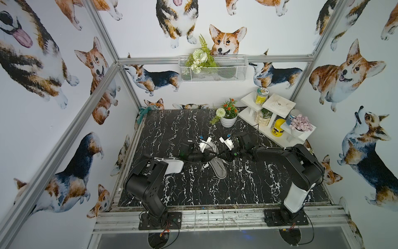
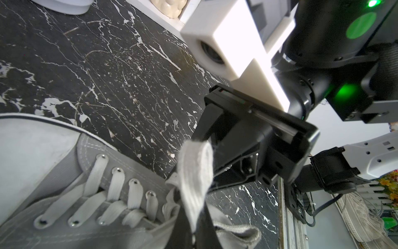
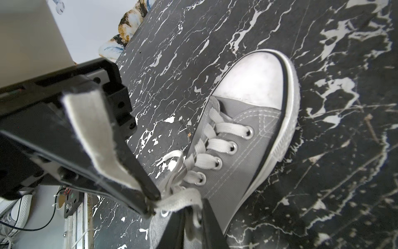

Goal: Tie the shoes
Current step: Cross the shoelace with the shoelace.

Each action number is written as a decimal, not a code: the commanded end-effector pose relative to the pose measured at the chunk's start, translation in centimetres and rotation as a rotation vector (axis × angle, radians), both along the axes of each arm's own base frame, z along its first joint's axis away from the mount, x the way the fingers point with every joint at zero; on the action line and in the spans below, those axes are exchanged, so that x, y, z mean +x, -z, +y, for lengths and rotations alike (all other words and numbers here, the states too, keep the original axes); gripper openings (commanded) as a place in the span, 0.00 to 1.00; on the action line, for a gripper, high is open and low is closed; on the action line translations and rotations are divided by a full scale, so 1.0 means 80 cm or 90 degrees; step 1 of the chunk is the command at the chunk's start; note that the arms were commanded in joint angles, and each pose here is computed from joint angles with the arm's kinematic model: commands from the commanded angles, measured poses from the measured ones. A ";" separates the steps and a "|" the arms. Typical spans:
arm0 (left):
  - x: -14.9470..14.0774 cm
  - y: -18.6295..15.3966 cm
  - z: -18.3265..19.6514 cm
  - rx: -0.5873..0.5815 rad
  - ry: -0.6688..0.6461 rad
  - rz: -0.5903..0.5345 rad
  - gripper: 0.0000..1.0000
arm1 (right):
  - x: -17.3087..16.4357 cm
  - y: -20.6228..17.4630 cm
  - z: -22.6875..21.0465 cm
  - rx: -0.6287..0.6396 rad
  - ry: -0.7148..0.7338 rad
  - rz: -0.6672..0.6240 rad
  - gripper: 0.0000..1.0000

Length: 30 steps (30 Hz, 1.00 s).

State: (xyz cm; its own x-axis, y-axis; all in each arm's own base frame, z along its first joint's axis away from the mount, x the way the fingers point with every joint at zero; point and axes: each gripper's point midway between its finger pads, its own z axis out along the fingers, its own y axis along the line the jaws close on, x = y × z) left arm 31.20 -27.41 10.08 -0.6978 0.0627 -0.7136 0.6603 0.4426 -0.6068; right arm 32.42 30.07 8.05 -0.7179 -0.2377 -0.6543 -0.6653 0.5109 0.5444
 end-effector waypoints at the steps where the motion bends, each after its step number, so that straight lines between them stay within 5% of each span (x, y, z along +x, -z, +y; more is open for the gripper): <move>1: -0.002 -0.008 -0.005 -0.013 0.017 -0.016 0.00 | 0.006 -0.015 0.004 0.025 0.010 -0.022 0.12; 6: 0.001 -0.010 -0.004 -0.013 0.005 -0.016 0.00 | 0.007 -0.021 -0.001 0.027 0.050 -0.040 0.00; 18: -0.002 -0.021 -0.009 -0.049 -0.013 -0.012 0.00 | 0.035 -0.017 -0.041 -0.083 0.327 -0.067 0.00; 30: 0.003 -0.018 -0.008 -0.041 -0.032 -0.009 0.00 | 0.023 -0.011 -0.031 -0.082 0.317 -0.070 0.04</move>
